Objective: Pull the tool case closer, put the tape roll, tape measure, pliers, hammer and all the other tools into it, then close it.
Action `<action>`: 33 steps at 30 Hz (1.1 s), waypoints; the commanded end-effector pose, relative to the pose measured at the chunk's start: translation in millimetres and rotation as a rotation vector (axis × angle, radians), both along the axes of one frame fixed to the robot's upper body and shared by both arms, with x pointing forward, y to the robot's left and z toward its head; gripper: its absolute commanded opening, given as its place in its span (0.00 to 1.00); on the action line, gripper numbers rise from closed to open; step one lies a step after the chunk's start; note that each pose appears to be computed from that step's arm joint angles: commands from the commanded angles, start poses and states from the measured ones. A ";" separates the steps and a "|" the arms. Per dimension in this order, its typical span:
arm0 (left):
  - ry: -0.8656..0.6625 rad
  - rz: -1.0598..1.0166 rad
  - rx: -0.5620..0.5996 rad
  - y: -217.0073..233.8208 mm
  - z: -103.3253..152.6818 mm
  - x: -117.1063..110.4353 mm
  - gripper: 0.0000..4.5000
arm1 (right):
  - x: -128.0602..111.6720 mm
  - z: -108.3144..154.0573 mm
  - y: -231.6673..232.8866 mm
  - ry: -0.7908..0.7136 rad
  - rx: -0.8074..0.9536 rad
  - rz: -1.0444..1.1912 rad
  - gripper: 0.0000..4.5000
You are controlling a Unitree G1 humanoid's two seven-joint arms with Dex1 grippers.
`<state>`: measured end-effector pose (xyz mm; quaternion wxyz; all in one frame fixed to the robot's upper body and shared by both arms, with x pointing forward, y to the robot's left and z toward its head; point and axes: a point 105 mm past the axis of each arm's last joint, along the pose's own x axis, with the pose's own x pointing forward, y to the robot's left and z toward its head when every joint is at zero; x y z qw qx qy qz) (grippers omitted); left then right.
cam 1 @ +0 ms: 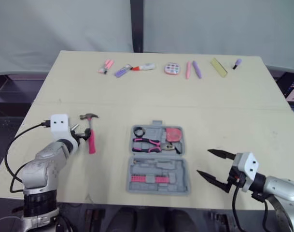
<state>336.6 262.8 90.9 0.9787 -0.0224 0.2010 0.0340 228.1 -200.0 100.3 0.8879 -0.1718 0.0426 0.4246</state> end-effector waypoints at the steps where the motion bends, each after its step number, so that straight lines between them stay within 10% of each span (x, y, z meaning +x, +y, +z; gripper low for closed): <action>1: -0.025 -0.009 0.012 -2.2 5.4 8.2 1.00 | -1.1 7.7 2.1 -0.035 0.003 -0.007 0.99; 33: 0.053 -0.047 -0.005 -18.0 -13.9 71.2 1.00 | -5.1 3.9 -1.5 -0.035 -0.009 -0.073 0.99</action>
